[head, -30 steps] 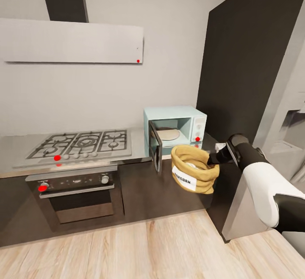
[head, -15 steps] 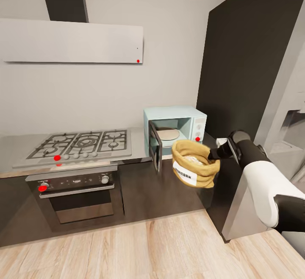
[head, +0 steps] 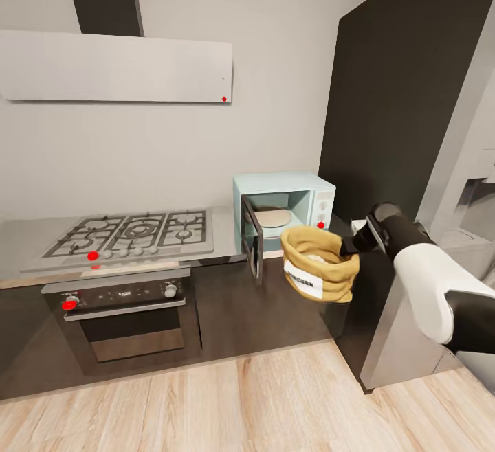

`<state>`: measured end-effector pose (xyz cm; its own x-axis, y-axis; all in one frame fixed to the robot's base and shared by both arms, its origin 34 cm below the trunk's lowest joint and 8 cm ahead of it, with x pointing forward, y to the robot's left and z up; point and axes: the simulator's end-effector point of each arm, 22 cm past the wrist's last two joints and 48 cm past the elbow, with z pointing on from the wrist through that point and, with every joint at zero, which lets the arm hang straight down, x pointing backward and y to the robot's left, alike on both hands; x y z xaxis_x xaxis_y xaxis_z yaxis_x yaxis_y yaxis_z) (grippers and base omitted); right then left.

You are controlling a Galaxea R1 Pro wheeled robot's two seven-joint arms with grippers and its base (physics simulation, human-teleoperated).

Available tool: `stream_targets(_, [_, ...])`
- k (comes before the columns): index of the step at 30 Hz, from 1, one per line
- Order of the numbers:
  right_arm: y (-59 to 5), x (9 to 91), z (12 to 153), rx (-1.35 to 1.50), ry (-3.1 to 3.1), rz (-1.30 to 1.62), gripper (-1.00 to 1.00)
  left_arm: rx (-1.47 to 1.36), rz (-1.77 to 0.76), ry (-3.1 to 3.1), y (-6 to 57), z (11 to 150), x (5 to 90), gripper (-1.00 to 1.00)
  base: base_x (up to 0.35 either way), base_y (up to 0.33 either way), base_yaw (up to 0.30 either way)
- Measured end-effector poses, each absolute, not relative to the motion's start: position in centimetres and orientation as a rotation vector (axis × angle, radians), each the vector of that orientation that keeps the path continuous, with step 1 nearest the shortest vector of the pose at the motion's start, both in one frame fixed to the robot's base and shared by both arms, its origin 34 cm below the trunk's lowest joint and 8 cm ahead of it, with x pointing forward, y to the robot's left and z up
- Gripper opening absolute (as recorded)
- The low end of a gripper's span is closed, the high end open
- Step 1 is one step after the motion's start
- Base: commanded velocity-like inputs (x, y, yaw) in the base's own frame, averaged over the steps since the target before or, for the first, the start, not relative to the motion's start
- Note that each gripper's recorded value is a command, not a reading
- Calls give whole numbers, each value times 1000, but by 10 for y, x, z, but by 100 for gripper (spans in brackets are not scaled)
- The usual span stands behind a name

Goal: In the kitchen, take the popcorn bag from the countertop, put it into the microwave, and heat it until the popcorn is cooked so the cooked popcorn ends up inside the bag.

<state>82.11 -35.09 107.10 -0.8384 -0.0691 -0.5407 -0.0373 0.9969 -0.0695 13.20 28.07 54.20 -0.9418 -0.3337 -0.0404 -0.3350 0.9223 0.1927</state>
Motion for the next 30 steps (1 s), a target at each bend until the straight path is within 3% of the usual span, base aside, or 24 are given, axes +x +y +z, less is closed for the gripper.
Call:
stream_targets(21, [-315, 842, 1119, -113, 2489, -14, -100, -535, 311, 3073, 281, 542, 132, 100, 0, 0, 0])
stream_targets(30, [-311, 847, 1135, -120, 2447, -21, -100, -534, 310, 3073, 281, 542, 132, 100, 222, 0, 0])
